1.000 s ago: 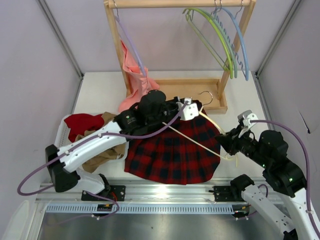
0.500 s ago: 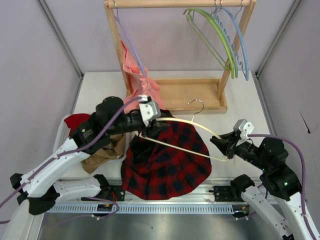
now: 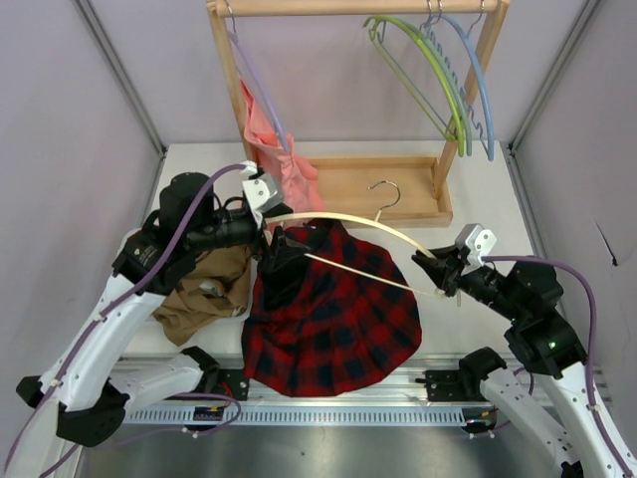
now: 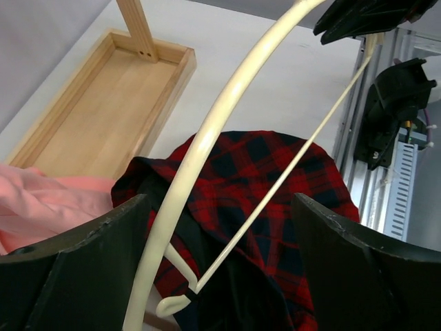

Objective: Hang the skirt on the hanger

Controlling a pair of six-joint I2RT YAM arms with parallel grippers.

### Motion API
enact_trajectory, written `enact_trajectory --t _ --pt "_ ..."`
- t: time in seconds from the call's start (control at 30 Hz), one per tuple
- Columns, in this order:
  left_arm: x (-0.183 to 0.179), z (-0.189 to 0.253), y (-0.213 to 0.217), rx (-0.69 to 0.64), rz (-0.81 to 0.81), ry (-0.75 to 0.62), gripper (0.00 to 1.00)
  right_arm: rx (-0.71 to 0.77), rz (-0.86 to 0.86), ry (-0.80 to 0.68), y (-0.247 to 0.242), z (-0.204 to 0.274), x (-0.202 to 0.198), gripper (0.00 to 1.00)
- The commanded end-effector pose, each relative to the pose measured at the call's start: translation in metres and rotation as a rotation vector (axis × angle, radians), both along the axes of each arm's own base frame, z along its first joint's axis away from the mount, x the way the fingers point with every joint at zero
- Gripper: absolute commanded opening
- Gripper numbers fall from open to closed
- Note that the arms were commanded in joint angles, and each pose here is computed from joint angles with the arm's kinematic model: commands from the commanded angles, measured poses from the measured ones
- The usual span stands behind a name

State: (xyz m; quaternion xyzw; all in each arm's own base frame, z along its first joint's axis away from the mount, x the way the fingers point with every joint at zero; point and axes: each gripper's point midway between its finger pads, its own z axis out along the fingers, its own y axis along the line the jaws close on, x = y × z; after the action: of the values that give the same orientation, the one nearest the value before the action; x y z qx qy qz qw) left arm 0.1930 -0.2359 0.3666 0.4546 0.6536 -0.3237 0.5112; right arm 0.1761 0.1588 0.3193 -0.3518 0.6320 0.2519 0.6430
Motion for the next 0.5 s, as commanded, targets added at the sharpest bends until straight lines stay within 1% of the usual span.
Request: enact_trajectory --t 0.0,0.07,0.17,0.27,0.3,0.33,0.4,0.43,0.47 --pt "-0.016 0.011 -0.003 -0.004 -0.084 0.039 0.89 0.082 0.026 -0.233 0.003 0.06 -0.001 0.0" --pt "-0.007 0.004 -0.007 0.02 -0.083 0.064 0.89 0.077 0.042 -0.249 0.005 0.061 -0.002 0.0" --pt "-0.002 0.008 -0.012 0.02 -0.108 0.076 0.88 0.083 0.047 -0.251 0.007 0.06 -0.002 0.0" --pt "0.006 0.022 -0.011 0.01 -0.077 0.027 0.89 0.086 0.019 -0.225 0.007 0.052 0.006 0.0" --pt "0.009 0.029 -0.008 0.002 -0.048 0.002 0.89 0.09 0.005 -0.216 0.006 0.051 0.009 0.0" --pt "0.02 0.044 -0.001 -0.015 0.033 -0.043 0.9 0.09 -0.003 -0.194 0.006 0.047 0.012 0.0" --pt "0.024 0.061 0.01 -0.039 0.111 -0.093 0.9 0.087 -0.009 -0.172 0.007 0.043 0.014 0.0" --pt "0.026 0.071 0.016 -0.07 0.163 -0.095 0.89 0.08 -0.012 -0.152 0.008 0.039 0.018 0.0" --pt "0.031 0.086 0.024 -0.1 0.227 -0.138 0.89 0.071 -0.012 -0.13 0.009 0.034 0.02 0.0"
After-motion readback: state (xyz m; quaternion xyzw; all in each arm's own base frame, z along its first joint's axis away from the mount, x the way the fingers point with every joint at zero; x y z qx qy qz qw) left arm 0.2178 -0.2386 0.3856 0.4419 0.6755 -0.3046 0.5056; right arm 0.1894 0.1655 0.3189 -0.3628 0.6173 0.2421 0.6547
